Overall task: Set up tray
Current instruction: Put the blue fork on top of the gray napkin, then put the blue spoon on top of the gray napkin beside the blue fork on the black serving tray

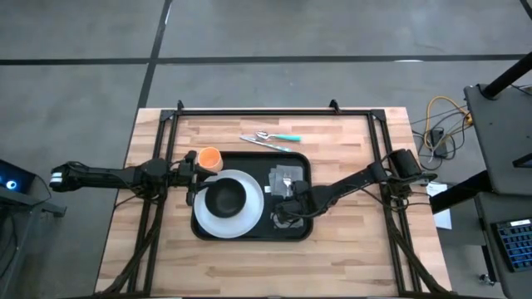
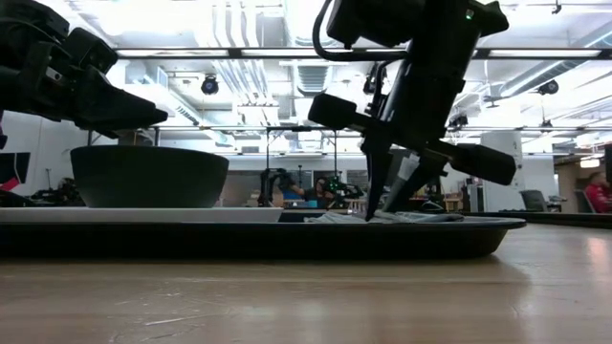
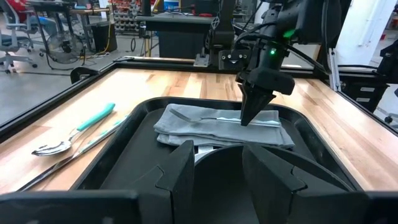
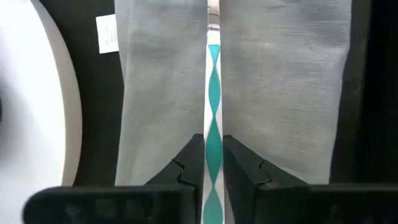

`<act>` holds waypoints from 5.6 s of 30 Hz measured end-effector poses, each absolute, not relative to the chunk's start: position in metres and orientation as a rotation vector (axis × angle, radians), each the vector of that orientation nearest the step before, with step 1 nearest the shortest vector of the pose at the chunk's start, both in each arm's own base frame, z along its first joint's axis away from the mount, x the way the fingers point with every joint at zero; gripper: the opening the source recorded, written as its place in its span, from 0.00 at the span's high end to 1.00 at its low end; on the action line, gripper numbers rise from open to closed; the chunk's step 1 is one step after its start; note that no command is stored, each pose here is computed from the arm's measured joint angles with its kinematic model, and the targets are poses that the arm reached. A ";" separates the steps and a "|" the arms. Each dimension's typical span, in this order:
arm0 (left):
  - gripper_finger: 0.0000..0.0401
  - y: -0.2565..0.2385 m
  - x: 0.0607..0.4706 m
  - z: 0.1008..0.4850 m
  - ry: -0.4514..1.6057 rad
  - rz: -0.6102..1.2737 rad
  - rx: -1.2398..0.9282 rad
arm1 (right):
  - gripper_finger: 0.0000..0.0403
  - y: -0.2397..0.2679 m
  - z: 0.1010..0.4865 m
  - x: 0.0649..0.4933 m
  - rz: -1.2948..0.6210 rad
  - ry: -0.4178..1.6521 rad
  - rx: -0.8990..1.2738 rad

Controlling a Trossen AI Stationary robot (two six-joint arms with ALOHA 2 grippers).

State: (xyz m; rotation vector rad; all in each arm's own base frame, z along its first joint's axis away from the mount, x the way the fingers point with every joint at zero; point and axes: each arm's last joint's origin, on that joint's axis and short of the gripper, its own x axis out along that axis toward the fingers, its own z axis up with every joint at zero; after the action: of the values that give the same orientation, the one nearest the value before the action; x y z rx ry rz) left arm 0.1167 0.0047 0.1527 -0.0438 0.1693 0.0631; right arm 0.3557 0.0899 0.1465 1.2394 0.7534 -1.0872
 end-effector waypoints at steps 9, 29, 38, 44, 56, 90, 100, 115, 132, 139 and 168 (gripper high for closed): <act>0.70 0.005 0.117 0.153 0.169 0.063 -0.044 | 0.76 0.089 0.146 0.356 -1.084 0.758 1.232; 0.70 0.005 0.117 0.153 0.170 0.063 -0.044 | 0.68 0.069 0.160 0.370 -1.009 0.774 1.133; 0.70 0.005 0.117 0.153 0.170 0.063 -0.044 | 0.69 0.019 0.174 0.386 -0.907 0.848 1.012; 0.70 0.005 0.117 0.153 0.169 0.063 -0.044 | 0.66 -0.025 0.175 0.387 -0.849 0.921 0.932; 0.70 0.005 0.117 0.153 0.169 0.063 -0.044 | 0.62 -0.099 0.178 0.377 -0.735 0.998 0.783; 0.70 0.005 0.117 0.153 0.169 0.063 -0.044 | 0.61 -0.191 0.226 0.362 -0.358 1.028 0.299; 0.70 0.005 0.117 0.153 0.169 0.063 -0.044 | 0.62 -0.177 0.187 0.387 -0.266 1.085 0.233; 0.70 0.005 0.117 0.153 0.169 0.063 -0.044 | 0.61 -0.185 0.168 0.397 -0.197 1.099 0.242; 0.70 0.005 0.117 0.153 0.169 0.063 -0.044 | 0.68 -0.195 0.157 0.400 -0.216 1.200 0.275; 0.70 0.005 0.117 0.153 0.168 0.063 -0.044 | 0.69 -0.197 0.164 0.398 -0.218 1.223 0.285; 0.70 0.005 0.117 0.153 0.168 0.063 -0.044 | 0.60 -0.204 0.167 0.401 -0.197 1.292 0.332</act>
State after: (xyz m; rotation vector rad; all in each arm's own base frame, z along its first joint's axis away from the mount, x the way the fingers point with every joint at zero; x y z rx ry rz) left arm 0.1167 0.0046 0.1529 -0.0439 0.1683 0.0628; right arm 0.4010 -0.2039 0.1667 0.3316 1.2923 -0.1967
